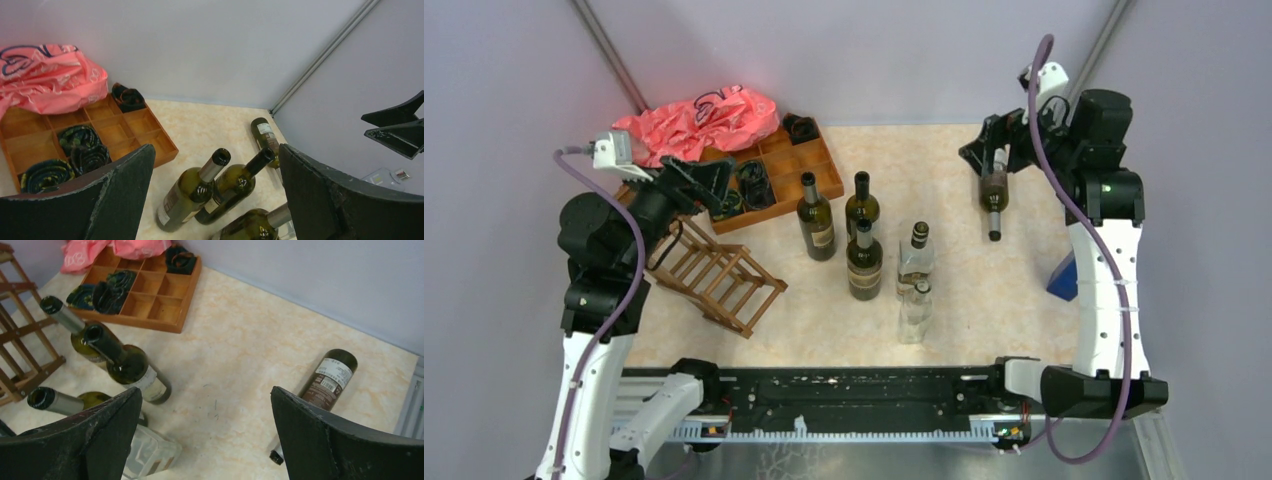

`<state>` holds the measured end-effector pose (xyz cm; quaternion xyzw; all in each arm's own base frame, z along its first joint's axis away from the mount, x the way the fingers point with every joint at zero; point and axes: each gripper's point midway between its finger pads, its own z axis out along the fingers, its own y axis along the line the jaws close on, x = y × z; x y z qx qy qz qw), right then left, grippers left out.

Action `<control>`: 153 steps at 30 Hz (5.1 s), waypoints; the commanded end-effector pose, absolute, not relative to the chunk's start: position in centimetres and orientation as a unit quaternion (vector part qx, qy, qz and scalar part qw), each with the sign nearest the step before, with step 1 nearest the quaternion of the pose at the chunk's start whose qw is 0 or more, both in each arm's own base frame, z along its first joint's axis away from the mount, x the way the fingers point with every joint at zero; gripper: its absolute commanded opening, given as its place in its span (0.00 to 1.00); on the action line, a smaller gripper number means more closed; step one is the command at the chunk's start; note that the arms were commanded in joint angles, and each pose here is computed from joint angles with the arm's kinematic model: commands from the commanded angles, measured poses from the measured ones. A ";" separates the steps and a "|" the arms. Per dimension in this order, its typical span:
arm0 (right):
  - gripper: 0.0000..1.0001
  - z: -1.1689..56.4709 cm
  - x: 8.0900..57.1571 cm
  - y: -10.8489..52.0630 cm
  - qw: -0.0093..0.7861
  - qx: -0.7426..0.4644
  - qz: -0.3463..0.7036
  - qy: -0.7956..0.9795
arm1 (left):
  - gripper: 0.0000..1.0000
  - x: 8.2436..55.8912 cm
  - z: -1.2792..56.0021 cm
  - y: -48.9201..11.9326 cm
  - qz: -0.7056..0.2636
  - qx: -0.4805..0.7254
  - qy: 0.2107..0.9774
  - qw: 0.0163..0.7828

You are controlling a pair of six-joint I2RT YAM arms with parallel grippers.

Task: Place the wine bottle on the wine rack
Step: Adjust the wine rack at the center of the board.

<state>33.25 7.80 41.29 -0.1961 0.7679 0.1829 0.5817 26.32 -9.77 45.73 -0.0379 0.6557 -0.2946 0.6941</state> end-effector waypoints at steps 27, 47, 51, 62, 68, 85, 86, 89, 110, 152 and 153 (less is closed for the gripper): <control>0.98 29.9 43.3 16.9 0.431 -0.297 0.285 0.803 | 0.92 31.2 41.9 -10.4 -0.329 -0.107 0.688 0.637; 0.99 32.6 42.6 18.7 0.473 -0.314 0.337 0.751 | 0.78 26.8 28.7 -0.2 -0.051 -0.407 0.792 0.453; 0.99 32.3 42.3 18.6 0.470 -0.312 0.339 0.753 | 0.79 26.8 26.8 0.8 -0.010 -0.438 0.790 0.429; 0.99 32.1 41.4 18.3 0.469 -0.312 0.333 0.756 | 0.79 30.4 22.9 0.4 -0.004 -0.428 0.793 0.433; 0.99 32.2 40.4 18.1 0.471 -0.317 0.326 0.756 | 0.79 30.3 20.7 0.9 0.022 -0.425 0.800 0.423; 0.99 32.5 39.2 18.0 0.470 -0.318 0.332 0.753 | 0.71 30.8 18.4 0.9 0.036 -0.399 0.816 0.418; 0.99 32.5 39.2 18.0 0.470 -0.318 0.332 0.753 | 0.69 30.8 18.4 0.9 0.037 -0.396 0.817 0.418; 0.99 32.6 39.2 18.0 0.471 -0.318 0.332 0.753 | 0.62 30.8 18.4 0.9 0.038 -0.390 0.820 0.418; 0.99 32.3 39.4 18.1 0.468 -0.319 0.333 0.754 | 0.19 32.0 20.7 -0.2 0.030 -0.250 0.855 0.454; 0.99 33.9 37.7 19.0 0.466 -0.332 0.369 0.732 | 0.74 32.2 23.6 4.3 0.024 -0.035 0.886 0.461; 0.99 33.9 37.7 19.0 0.466 -0.332 0.371 0.732 | 0.76 32.1 24.1 4.2 0.019 -0.042 0.885 0.463</control>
